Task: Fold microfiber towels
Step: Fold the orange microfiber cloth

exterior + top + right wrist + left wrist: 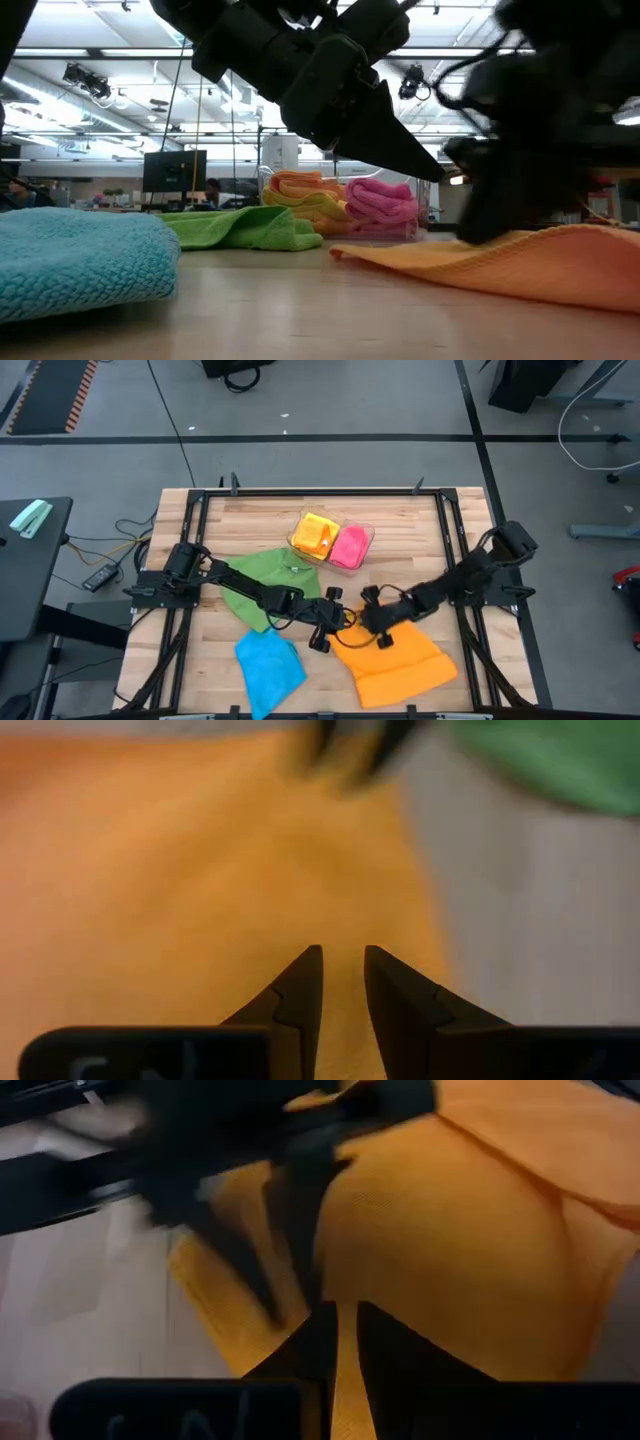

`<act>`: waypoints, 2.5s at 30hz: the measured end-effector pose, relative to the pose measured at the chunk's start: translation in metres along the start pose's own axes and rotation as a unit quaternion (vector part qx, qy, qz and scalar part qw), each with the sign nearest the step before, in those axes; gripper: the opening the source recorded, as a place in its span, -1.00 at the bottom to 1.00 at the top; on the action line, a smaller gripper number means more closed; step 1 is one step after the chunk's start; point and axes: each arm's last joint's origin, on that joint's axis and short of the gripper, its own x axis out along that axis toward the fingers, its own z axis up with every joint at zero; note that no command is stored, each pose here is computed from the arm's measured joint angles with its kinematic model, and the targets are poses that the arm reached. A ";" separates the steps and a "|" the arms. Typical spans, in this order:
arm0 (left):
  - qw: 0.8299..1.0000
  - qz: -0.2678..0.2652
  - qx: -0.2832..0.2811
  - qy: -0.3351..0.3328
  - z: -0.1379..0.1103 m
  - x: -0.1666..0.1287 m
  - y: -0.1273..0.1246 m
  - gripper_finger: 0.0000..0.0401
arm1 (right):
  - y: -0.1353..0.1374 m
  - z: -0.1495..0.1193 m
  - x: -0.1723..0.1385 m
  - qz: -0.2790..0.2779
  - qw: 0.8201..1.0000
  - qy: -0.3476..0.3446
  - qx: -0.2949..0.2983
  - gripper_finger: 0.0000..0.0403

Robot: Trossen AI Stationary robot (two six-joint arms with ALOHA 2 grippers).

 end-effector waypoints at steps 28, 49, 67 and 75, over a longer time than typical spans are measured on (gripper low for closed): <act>0.997 0.010 -0.064 0.050 -0.026 0.018 0.009 -0.79 | -0.026 -0.042 -0.058 -0.051 0.968 0.229 0.089 -0.57; 0.992 0.014 -0.095 0.085 -0.043 0.028 0.011 -0.81 | 0.013 -0.012 -0.061 0.075 0.989 0.092 0.088 -0.56; 0.991 0.015 -0.095 0.090 -0.045 0.028 0.011 -0.80 | 0.017 -0.017 -0.083 -0.030 0.993 0.104 0.040 -0.56; 0.991 0.015 -0.097 0.091 -0.045 0.028 0.011 -0.85 | -0.008 -0.053 -0.072 -0.056 0.977 0.203 0.027 -0.58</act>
